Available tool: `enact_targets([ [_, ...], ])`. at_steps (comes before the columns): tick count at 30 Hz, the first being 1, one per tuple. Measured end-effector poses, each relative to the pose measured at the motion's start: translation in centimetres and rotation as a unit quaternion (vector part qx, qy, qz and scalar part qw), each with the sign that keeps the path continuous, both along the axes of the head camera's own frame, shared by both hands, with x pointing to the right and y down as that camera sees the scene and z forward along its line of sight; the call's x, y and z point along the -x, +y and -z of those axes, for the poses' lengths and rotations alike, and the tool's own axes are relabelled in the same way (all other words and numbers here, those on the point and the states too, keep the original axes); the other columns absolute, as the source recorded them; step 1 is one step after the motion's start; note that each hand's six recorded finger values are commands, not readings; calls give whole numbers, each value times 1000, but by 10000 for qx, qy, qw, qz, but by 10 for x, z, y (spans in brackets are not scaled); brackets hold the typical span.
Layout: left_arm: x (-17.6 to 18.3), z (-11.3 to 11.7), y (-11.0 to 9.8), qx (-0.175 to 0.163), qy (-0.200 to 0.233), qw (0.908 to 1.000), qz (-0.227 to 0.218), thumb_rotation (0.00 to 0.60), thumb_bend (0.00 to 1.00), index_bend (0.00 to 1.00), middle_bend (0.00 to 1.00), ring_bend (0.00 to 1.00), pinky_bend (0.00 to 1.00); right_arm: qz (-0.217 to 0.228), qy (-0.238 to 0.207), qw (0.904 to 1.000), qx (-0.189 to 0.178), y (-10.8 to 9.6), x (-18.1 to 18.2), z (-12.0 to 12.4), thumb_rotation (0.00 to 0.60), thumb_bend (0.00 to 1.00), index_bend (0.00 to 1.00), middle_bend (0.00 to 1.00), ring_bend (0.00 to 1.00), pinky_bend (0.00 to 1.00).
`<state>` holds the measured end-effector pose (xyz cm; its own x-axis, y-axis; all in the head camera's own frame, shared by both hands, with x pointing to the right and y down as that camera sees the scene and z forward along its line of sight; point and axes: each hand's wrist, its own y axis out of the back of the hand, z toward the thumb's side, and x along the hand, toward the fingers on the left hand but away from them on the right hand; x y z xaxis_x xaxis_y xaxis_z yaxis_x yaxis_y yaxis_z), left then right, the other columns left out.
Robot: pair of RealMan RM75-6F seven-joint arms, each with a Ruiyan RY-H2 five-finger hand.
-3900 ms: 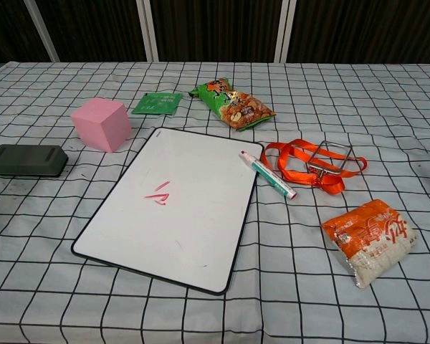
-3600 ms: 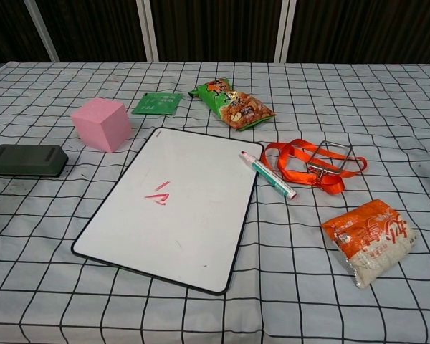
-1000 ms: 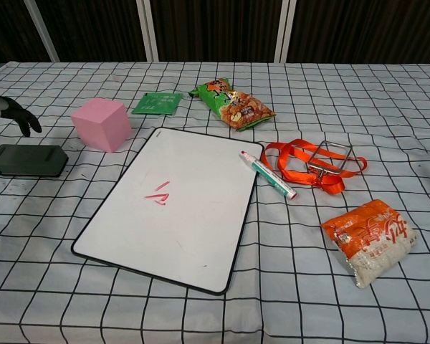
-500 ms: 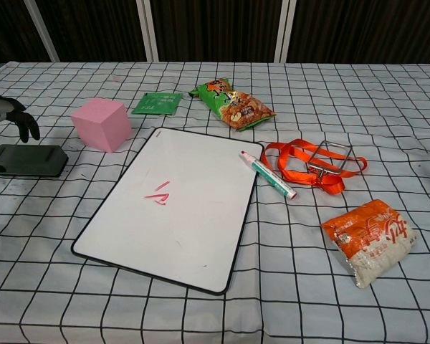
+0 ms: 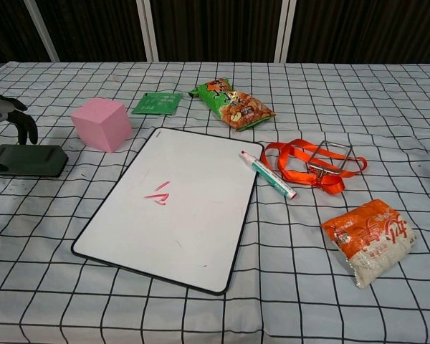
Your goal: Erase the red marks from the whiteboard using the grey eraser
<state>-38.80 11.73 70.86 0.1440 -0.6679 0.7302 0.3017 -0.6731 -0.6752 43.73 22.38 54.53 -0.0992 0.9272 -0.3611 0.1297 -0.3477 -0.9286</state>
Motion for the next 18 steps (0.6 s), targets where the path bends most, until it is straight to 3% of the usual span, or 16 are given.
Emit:
enact_targets([
  [11, -2, -7, 0, 23, -72, 9999, -70, 600, 213, 332, 344, 0, 0, -9, 8, 10000, 12, 0, 0, -1, 600, 214, 7, 125, 206, 224],
  [18, -4, -8, 1, 34, -110, 9998, -146, 600, 246, 384, 407, 0, 0, -16, -2, 10000, 16, 0, 0, -1, 600, 214, 7, 125, 206, 224],
])
